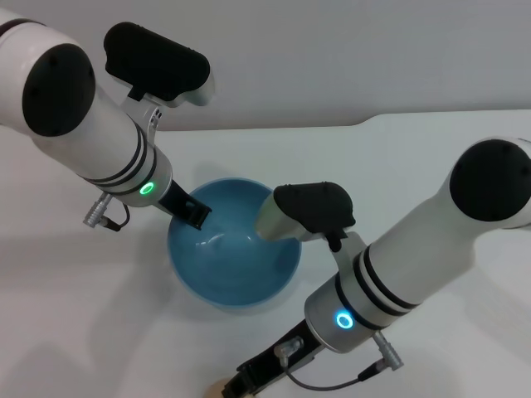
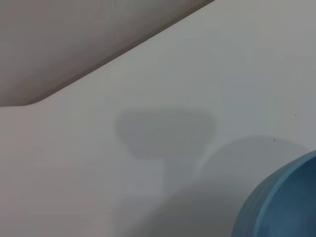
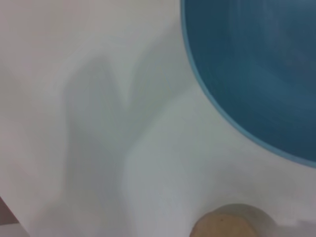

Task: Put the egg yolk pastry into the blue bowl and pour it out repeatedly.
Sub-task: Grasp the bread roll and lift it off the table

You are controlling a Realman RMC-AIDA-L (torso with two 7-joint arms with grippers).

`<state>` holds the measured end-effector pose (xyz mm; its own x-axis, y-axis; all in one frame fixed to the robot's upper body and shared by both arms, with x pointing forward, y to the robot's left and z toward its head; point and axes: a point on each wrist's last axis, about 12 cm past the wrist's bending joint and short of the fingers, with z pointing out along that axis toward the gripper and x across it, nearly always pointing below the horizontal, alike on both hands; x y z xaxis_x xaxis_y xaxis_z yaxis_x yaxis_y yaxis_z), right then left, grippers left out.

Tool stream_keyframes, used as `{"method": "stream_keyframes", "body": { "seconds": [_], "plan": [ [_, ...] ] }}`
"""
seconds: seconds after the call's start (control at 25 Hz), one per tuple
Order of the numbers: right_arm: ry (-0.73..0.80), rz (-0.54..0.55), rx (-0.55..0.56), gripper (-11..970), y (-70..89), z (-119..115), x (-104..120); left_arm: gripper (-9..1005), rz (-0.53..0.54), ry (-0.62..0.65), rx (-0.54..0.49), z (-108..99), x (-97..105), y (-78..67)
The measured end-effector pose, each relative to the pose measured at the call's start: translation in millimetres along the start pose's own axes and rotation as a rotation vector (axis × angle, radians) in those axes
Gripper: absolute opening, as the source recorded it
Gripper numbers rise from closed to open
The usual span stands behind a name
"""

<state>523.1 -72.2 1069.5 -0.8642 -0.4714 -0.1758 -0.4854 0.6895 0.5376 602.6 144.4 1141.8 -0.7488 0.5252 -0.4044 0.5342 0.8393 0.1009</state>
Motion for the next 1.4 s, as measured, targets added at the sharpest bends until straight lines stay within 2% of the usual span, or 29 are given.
{"method": "stream_keyframes", "body": {
  "seconds": [0.16, 0.32, 0.52, 0.92, 1.04, 1.4],
  "plan": [
    [-0.004, 0.004, 0.005, 360, -1.7, 1, 0, -2, -0.001, 0.001, 0.0, 0, 1, 0.4],
    [-0.01, -0.005, 0.007, 310, -2.0, 4, 2, -2, -0.002, 0.002, -0.001, 0, 1, 0.7],
    [-0.026, -0.051, -0.076, 248, 2.5, 7, 3, -1, -0.001, 0.002, -0.002, 0, 1, 1.2],
    [-0.02, -0.043, -0.075, 78, -1.0, 6, 4, -1, -0.001, -0.003, -0.003, 0, 1, 1.4],
    [-0.034, -0.052, -0.087, 23, 1.5, 1, 1, -2, -0.001, -0.007, -0.003, 0, 0, 1.4],
    [-0.078, -0.089, -0.19, 1, 16.9, -25, -5, -2, -0.005, -0.004, -0.003, 1, 2, 2.1]
  ]
}}
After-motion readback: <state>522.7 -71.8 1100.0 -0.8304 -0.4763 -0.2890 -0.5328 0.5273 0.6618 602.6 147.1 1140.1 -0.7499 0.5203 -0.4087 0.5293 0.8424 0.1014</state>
